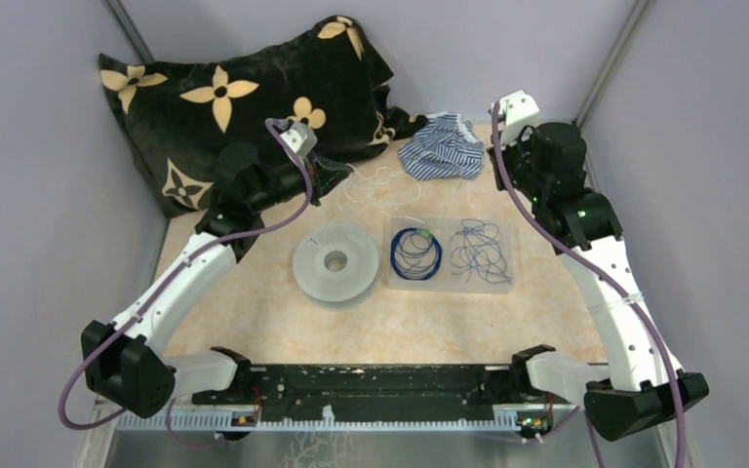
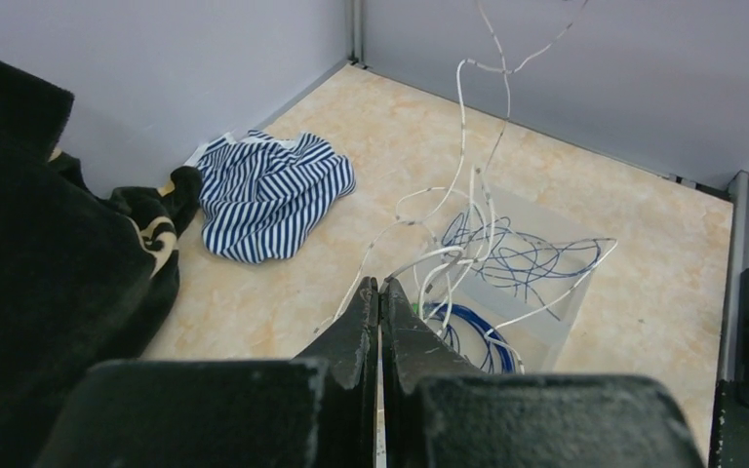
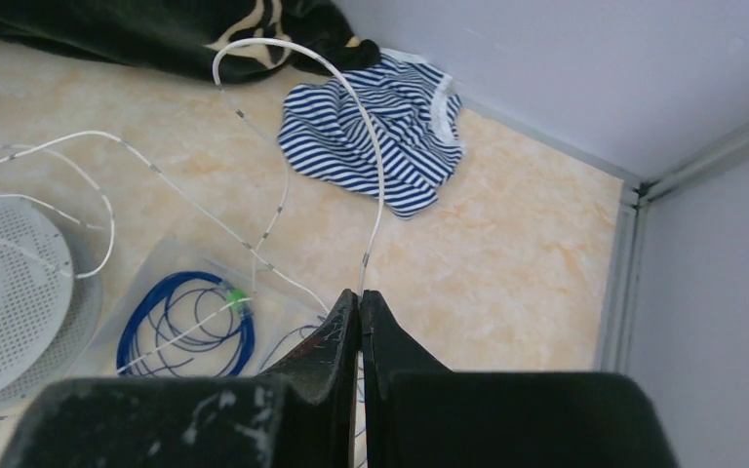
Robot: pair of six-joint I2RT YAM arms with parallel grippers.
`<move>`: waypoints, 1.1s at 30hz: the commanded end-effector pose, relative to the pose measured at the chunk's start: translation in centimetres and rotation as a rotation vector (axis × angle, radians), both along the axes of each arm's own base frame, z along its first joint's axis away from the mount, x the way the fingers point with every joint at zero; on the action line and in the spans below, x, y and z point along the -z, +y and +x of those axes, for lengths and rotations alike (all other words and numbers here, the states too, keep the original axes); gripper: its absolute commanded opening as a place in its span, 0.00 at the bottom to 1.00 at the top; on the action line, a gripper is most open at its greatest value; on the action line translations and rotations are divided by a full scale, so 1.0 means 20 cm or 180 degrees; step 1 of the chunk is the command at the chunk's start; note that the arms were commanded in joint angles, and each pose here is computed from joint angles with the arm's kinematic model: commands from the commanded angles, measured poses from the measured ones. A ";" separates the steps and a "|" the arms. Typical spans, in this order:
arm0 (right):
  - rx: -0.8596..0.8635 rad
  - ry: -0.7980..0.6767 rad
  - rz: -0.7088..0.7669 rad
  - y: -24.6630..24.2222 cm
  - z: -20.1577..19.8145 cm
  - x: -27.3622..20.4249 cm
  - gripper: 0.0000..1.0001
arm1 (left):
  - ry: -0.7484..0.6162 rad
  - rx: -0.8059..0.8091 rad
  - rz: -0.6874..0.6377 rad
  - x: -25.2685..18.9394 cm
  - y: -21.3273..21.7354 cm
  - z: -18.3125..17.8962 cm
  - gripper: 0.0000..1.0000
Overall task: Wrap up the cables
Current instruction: Adjust the cable at the center of the board.
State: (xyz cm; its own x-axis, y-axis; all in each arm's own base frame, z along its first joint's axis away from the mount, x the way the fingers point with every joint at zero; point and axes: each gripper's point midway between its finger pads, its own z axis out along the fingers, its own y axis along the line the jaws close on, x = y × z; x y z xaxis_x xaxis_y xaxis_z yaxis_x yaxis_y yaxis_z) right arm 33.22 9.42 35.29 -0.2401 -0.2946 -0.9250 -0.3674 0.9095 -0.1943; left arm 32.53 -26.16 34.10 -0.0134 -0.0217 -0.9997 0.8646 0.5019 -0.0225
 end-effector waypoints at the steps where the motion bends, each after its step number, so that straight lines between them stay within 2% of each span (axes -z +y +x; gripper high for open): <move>1: 0.0494 -0.0541 -0.0043 -0.16 0.02 -0.25 0.00 | -0.0248 -0.0176 0.0091 -0.09 0.07 0.00 0.00; 5: 0.0788 -0.0644 -0.0238 -0.28 0.05 -0.28 0.00 | -0.0355 -0.0373 0.0196 -0.12 0.12 0.03 0.00; 16: 0.1225 -0.0784 -0.0408 -0.56 0.08 -0.36 0.00 | -0.0698 -0.0949 0.0629 -0.17 0.30 0.13 0.00; 33: 0.1472 -0.0850 -0.0508 -0.72 0.13 -0.41 0.00 | -0.1019 -0.1462 0.1184 -0.16 0.49 0.22 0.00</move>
